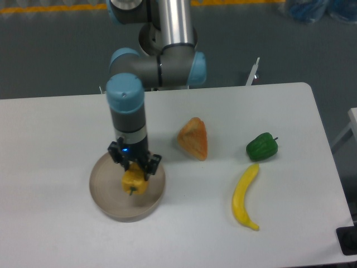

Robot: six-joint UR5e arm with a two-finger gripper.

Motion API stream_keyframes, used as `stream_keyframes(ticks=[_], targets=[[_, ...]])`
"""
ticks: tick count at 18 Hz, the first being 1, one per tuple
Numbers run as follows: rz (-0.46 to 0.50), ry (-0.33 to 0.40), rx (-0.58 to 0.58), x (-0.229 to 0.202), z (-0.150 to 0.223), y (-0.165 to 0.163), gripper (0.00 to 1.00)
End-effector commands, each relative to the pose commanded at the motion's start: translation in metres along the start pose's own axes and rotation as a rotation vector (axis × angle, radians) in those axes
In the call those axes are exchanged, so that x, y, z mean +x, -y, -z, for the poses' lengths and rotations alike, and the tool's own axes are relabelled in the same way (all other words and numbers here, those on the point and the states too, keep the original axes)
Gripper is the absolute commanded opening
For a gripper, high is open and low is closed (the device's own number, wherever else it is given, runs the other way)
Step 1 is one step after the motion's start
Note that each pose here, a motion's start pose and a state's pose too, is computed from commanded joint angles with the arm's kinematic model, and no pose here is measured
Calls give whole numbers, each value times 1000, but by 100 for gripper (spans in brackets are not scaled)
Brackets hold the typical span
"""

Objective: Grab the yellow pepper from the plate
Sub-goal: 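Lift the yellow pepper off the plate and carry it toward the banana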

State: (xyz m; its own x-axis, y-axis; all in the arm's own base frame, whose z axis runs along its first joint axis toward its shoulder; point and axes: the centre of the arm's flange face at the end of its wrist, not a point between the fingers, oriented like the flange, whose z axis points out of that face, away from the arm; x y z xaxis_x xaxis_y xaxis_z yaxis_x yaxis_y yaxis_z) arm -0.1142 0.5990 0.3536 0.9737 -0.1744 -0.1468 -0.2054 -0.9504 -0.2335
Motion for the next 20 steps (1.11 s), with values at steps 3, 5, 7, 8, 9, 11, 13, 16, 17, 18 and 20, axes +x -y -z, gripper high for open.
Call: stream_keyframes(ticks=[3,5,7,8,9,11,13,16,17,18,20], targets=[[-53,33,1,-51,10,-24,39],[-62,55,-3,-86,15,-39,39],[-61,71,4,-102,22,-41,39],[-70,73,5,-103,23,-40,39],[-75,74,4,-104,22,-39,39],[-75,74,2,-104,21,-39,39],[-84,77,4,-104,22,-38,39],[-94,64,-10,-102,13,-42,39],[-94,63,-11,-102,12,-42,39],[-94,64,-10,-103,12,-41,39],[-94,68,-7,-104,14,-39,39]])
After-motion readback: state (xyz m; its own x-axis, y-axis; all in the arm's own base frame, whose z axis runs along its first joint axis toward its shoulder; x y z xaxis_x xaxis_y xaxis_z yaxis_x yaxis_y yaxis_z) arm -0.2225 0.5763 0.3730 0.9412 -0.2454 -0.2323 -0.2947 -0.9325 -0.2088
